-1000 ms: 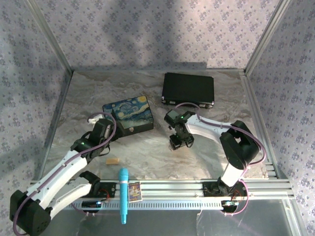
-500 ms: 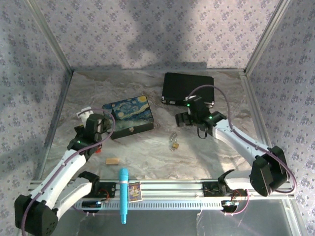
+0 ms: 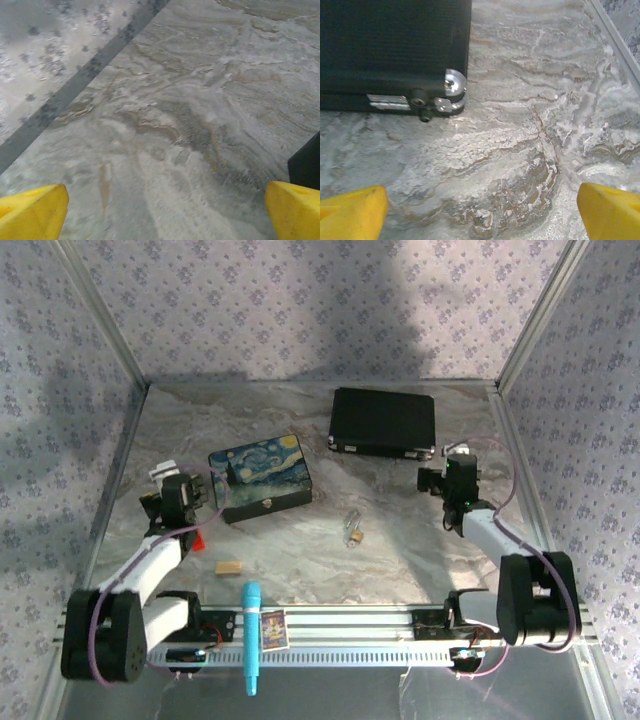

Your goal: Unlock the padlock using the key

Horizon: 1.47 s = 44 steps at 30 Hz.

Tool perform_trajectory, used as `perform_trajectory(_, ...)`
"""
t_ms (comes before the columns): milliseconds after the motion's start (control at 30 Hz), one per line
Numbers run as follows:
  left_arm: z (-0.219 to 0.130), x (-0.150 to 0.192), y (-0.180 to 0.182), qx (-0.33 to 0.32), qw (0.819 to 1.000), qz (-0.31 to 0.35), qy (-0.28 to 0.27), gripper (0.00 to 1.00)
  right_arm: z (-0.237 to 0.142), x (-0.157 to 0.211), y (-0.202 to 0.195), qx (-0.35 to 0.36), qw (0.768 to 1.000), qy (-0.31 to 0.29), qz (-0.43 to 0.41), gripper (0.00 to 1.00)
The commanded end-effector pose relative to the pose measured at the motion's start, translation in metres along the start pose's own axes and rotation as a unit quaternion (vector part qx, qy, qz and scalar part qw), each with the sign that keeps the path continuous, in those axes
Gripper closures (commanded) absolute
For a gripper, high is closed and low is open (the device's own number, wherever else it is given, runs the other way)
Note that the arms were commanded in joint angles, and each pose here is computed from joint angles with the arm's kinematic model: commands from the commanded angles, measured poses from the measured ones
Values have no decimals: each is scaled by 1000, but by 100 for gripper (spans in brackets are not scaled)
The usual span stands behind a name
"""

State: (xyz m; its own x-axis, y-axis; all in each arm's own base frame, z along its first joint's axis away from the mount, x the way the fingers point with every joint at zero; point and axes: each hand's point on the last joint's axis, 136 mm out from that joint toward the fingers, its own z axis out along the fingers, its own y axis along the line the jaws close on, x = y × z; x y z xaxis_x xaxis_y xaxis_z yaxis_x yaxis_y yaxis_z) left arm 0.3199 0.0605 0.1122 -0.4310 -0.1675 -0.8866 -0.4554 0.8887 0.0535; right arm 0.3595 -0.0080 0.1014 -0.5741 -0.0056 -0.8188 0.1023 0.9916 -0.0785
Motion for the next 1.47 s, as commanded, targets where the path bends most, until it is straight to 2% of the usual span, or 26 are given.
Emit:
perform_trajectory(0,17,-19,-15,45,998,-7,-43,0,7,-18,5,-19,997,-78,5,2)
perform_trajectory(267,44,-22,-30,116,990,-27,-78,0,12,-18,-3,-11,995,-96,-2,3)
perform_trajectory(467,48,-20,-43,142,988,-4,-54,0,17,-7,-17,-5,990,-137,23,2)
perform_trajectory(600,51,-16,-59,163,985,25,-42,0,38,-3,-10,-16,995,-94,9,1)
perform_trajectory(633,56,-8,-68,179,982,36,-46,0,37,-4,-10,-18,995,-101,8,1)
perform_trajectory(667,51,-10,-73,194,977,40,-74,0,37,-4,-10,-18,995,-100,9,1)
perform_trajectory(733,54,-6,-58,155,986,21,-55,0,37,-4,-10,-18,995,-99,8,1)
perform_trajectory(767,53,-10,-58,157,985,17,-75,0,37,-4,-10,-18,995,-99,8,1)
perform_trajectory(833,54,-6,-58,156,986,23,-50,0,37,-4,-9,-19,995,-99,8,1)
perform_trajectory(867,54,-7,-59,155,986,23,-63,0,37,-4,-9,-19,995,-99,8,1)
perform_trajectory(1433,54,-8,-62,139,988,43,-57,0,38,-3,-9,-19,995,-97,8,1)
